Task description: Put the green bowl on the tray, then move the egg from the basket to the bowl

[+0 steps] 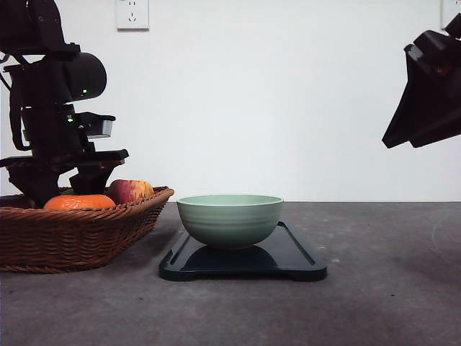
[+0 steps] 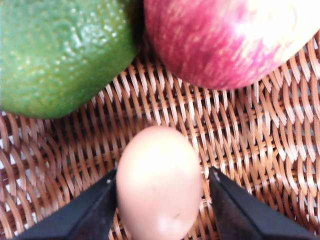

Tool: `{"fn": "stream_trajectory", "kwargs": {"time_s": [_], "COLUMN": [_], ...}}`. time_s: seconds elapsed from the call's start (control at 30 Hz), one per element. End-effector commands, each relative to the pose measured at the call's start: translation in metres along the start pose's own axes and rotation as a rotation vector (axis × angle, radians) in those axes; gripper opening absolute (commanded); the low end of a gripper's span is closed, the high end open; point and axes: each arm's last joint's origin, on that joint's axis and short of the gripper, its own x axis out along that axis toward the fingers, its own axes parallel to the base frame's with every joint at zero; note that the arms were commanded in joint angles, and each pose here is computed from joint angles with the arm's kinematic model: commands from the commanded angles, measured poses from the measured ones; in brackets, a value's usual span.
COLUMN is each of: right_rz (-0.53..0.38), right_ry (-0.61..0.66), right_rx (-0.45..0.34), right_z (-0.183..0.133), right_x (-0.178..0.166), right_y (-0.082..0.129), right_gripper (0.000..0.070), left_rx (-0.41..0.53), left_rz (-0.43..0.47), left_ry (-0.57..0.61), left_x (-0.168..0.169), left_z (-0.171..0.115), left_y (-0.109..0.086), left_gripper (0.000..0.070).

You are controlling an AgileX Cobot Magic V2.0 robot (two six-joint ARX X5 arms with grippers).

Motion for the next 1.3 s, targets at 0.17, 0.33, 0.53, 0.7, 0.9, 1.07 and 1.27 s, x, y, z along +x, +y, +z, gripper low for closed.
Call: {"fn": "stream_trajectory", "kwargs": {"time_s": [0.17,0.33,0.53,0.7,0.9,1.07,1.27], "right_rz": [-0.002,-0.002,-0.002,-0.002,-0.021,-0.02,-0.019], "right_ry": [0.001,0.005,0.005,0.005,0.003,0.0,-0.003], "right_rx": [-0.011,-0.011,-0.011,-0.011,-0.011,-0.011,-0.011], "right_z": [0.001,0.001,0.001,0.001,0.001,0.001,0.002], "right_x": [0.001,0.001,0.001,0.001,0.001,0.001,0.001], "right_y": [0.0,0.0,0.0,0.0,0.0,0.0,0.0], "right_gripper": [0.0274,0.0274,0.0274,0.0274,0.0274,0.0274,0.0274], "left_rx": [0.014,0.013,0.012,0.007,0.023,0.038,0.163], "left_rz": [0.003,0.004,0.009,0.009,-0.12,-0.351,-0.452], "left_ry": [-0.006,-0.014,-0.044,-0.081,-0.168,-0.242,-0.374], "left_x": [0.003,-0.001,-0.026,-0.055,-0.086,-0.096,-0.1], "left_z": [0.005,0.008,0.013,0.009,0.008,0.012,0.023], "left_y": [0.0,0.0,0.005,0.005,-0.006,-0.028,-0.069], "left_gripper": [0.0222,0.0223,0.0223,0.0223,0.0223,0.0223,0.0223]}}
